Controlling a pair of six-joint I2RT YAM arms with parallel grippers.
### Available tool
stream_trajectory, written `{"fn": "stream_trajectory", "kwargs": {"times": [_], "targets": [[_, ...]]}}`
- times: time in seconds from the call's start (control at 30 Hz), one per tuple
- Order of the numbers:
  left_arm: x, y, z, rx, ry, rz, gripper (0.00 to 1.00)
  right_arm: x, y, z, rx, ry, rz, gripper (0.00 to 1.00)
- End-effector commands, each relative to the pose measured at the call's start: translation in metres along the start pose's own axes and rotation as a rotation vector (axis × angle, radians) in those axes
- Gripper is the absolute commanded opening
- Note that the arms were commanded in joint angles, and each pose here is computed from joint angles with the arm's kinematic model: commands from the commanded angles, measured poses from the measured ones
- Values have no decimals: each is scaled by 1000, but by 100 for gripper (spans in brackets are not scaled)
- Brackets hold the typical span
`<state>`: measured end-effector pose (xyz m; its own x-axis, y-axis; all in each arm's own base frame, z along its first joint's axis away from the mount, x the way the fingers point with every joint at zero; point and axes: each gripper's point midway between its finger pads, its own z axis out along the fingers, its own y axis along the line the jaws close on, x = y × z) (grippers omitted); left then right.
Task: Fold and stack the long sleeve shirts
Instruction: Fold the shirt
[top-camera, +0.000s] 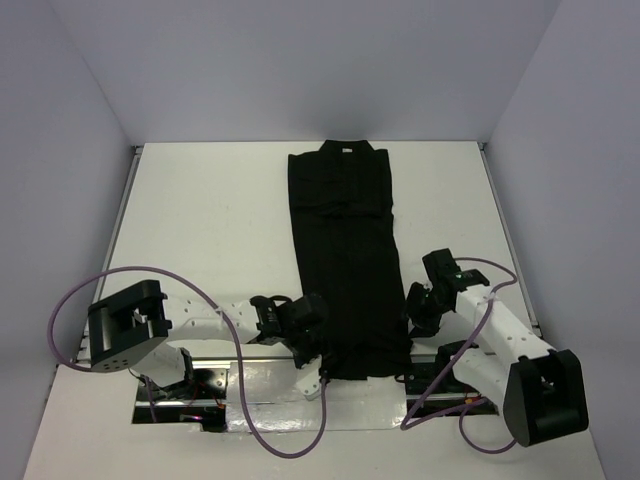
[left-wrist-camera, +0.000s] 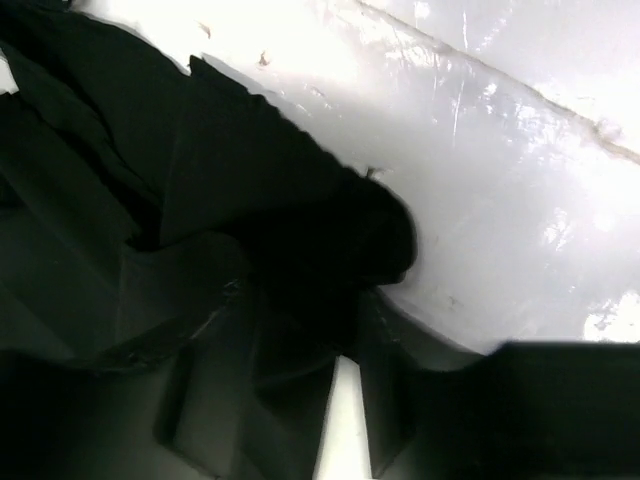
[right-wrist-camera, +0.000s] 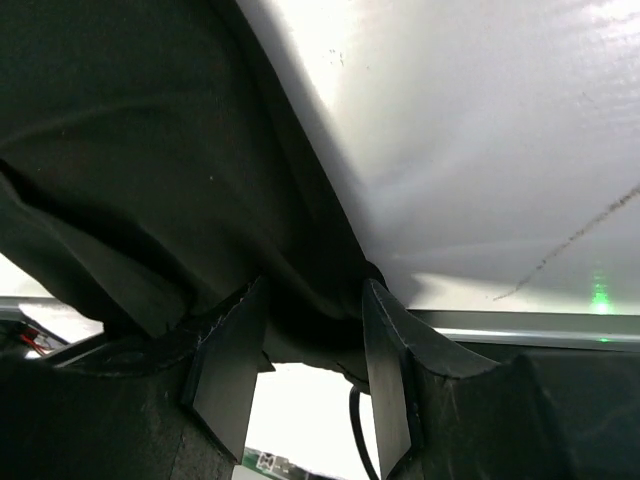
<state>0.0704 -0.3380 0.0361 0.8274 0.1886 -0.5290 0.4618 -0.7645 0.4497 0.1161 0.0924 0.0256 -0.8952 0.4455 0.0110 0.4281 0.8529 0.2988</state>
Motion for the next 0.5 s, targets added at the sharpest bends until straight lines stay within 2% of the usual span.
{"fn": "stream_trajectory", "kwargs": {"times": [0.0,0.03,0.13,0.33,0.37,0.47], "targets": [[-17,4,8,4,-89,-10,45,13,-8,0,25,22,35,50],[-17,5,8,1,-90,-14,27,17,-11,1,27,37,37,50],[-17,6,7,-12,-86,-36,0,24,-11,2,13,54,31,50],[-16,12,-2,-51,-52,-99,0,34,-8,-4,-9,65,22,50],[-17,14,-4,-65,-55,-109,0,37,-6,-3,-20,74,16,54],[-22,25,-8,-119,-72,-196,0,44,-7,5,-39,104,9,54]]}}
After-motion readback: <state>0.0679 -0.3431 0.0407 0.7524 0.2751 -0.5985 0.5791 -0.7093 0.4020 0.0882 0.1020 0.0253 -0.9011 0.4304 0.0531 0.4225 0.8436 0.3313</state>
